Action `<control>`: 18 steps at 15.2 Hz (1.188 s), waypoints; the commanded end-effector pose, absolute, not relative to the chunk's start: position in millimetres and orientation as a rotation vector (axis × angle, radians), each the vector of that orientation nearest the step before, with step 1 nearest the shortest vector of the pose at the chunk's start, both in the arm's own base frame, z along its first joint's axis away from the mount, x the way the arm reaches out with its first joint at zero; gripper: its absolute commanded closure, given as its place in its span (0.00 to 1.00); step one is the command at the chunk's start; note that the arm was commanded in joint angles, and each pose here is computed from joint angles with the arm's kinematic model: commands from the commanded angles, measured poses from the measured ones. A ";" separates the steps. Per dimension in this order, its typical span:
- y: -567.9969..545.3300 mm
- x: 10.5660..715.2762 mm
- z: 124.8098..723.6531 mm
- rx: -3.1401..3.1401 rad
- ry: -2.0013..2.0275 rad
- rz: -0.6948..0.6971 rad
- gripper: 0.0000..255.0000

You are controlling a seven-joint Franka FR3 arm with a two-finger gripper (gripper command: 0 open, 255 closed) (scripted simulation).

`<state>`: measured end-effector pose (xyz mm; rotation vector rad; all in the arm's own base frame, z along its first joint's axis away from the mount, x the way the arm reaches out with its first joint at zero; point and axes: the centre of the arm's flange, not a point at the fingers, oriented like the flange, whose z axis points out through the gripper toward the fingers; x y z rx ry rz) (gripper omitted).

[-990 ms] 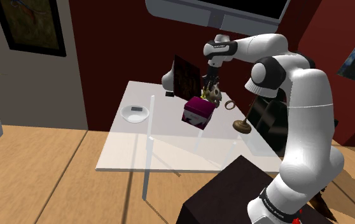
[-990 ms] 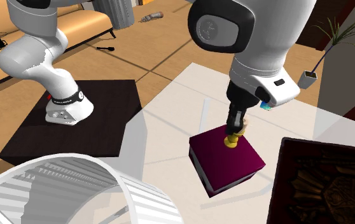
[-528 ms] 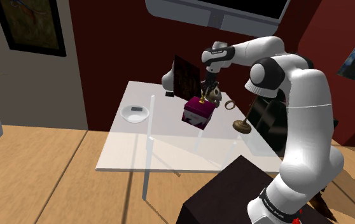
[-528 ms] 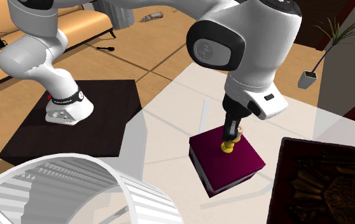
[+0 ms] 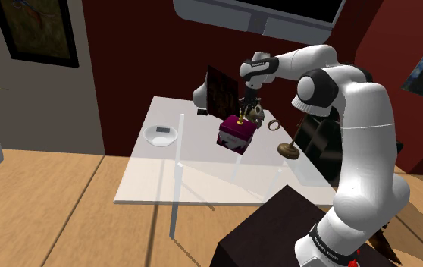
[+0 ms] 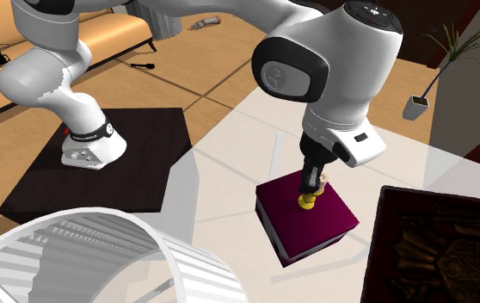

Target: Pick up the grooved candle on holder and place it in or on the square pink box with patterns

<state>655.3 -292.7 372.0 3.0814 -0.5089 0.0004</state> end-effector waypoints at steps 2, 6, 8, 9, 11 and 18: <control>-292.7 655.3 372.0 3.081 -0.509 0.001 0.00; -292.7 655.3 372.0 3.081 -0.509 0.001 0.00; -292.2 655.3 398.4 3.081 -0.509 0.001 0.00; -292.0 655.4 411.6 3.081 -0.509 0.001 0.00; -291.8 655.4 422.0 3.081 -0.509 0.001 0.00; -291.8 655.4 422.0 3.081 -0.509 0.001 0.00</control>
